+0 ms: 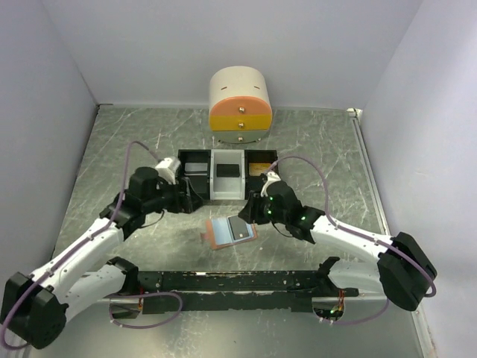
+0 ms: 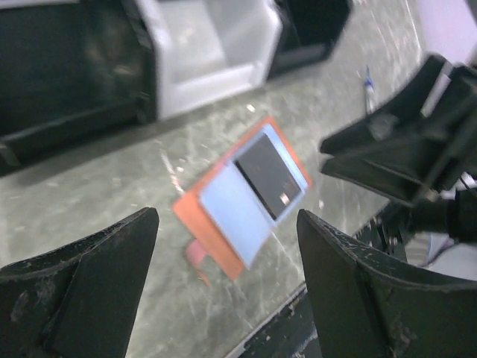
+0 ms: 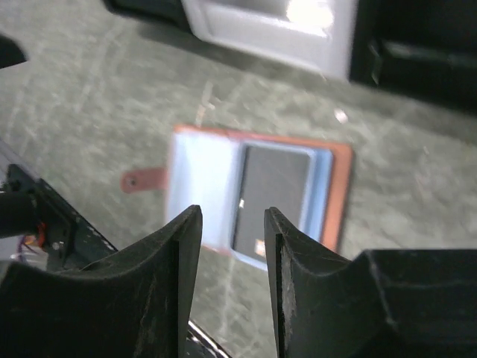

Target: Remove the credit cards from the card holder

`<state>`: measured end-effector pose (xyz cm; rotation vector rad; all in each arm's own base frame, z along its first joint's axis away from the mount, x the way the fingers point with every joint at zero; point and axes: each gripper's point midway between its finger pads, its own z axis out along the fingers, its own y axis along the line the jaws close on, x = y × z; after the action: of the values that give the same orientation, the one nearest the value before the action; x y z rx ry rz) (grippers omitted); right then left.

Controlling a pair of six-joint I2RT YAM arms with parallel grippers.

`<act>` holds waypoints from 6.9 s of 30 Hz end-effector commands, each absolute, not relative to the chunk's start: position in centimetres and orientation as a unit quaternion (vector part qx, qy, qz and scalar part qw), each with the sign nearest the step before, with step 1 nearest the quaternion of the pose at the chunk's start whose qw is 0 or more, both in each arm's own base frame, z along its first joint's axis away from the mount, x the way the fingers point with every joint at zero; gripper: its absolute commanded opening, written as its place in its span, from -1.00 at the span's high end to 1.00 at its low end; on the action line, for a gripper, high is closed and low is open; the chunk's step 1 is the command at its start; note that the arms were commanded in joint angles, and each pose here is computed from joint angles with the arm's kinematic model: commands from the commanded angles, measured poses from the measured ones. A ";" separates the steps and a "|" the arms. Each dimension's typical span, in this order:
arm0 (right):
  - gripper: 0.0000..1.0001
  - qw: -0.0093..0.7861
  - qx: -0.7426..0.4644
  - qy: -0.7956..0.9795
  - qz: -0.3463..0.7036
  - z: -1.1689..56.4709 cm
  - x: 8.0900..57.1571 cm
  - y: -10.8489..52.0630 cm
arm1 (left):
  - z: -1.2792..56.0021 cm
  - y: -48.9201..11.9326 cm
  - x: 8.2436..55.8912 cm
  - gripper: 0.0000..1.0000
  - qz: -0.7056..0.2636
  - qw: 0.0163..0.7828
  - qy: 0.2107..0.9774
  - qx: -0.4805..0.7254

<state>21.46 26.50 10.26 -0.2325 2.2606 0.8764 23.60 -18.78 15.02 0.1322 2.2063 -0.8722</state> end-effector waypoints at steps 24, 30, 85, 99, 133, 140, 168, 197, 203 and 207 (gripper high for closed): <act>0.10 0.250 0.035 0.928 0.276 2.1 17.3 21.7 | 4.1 -27.2 22.6 -0.36 -0.182 0.325 0.918 0.137; 0.16 0.264 0.008 0.924 0.277 2.9 18.0 22.2 | 1.6 -24.8 21.4 -0.11 -0.101 0.315 0.936 0.118; 0.78 0.169 -0.107 0.931 0.305 -0.4 16.4 25.0 | 4.1 -28.9 16.4 -0.20 -0.398 0.287 0.866 -0.101; 0.78 0.185 -0.070 0.929 0.313 0.6 16.7 24.8 | 3.8 -29.2 16.5 0.15 -0.388 0.282 0.872 -0.096; 0.60 0.217 -0.141 0.921 0.290 3.9 20.1 26.6 | 3.1 -30.4 16.7 0.49 -0.396 0.284 0.870 -0.069; 0.63 0.181 -0.166 0.910 0.333 3.5 18.5 27.9 | 3.2 -30.5 16.7 0.48 -0.399 0.284 0.869 -0.073; 0.63 0.167 -0.134 0.927 0.309 1.1 17.9 26.6 | 2.8 -30.4 16.5 0.38 -0.402 0.278 0.868 -0.082; 0.66 0.172 -0.101 0.939 0.281 0.3 18.4 25.7 | 2.1 -28.5 16.7 0.84 -0.369 0.280 0.878 -0.118; 0.66 0.174 -0.102 0.943 0.264 -0.1 18.5 25.2 | 1.9 -28.1 16.7 0.75 -0.358 0.280 0.882 -0.125; 0.66 0.173 -0.105 0.944 0.260 -0.2 18.5 25.0 | 2.2 -27.9 16.7 0.72 -0.365 0.284 0.877 -0.131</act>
<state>19.36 27.99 2.62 -0.3078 2.5712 0.9321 16.53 -29.11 2.82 -0.3298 2.3503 -1.0448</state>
